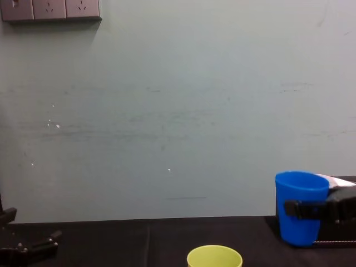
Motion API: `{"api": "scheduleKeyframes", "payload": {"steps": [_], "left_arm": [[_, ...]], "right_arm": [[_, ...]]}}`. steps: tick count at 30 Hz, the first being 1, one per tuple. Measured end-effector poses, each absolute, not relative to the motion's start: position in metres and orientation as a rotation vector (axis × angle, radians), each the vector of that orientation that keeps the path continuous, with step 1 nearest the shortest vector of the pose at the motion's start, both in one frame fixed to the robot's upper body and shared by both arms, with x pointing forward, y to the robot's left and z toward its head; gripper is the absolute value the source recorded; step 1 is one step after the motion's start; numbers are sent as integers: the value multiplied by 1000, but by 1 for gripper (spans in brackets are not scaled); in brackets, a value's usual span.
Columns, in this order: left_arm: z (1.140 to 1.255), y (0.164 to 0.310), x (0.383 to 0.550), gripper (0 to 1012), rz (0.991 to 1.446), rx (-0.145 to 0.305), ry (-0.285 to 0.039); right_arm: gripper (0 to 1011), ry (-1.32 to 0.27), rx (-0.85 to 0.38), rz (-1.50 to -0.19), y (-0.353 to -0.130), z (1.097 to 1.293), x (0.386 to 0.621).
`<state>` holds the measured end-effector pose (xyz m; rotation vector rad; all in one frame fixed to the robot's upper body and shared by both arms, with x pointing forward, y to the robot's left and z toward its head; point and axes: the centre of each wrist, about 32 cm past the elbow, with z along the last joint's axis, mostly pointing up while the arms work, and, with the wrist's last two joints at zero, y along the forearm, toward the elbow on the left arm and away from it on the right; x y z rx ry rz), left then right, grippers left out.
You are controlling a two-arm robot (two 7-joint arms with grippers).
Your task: Stack the three plastic cups sequentially using one hand.
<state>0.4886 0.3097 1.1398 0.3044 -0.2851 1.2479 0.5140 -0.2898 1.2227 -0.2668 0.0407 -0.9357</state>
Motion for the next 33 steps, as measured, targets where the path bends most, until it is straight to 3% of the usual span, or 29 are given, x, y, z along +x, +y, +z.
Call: {"api": "scheduleKeyframes", "payload": {"steps": [13,33], "left_arm": [[1140,310,489,1010,1248,304,-285],[1140,310,489,1010,1248,304,-285]], "right_arm": [[716,-10,-224,-853,-276,1253,502],[715,-16,-227,-735,-242,1254,497]]}}
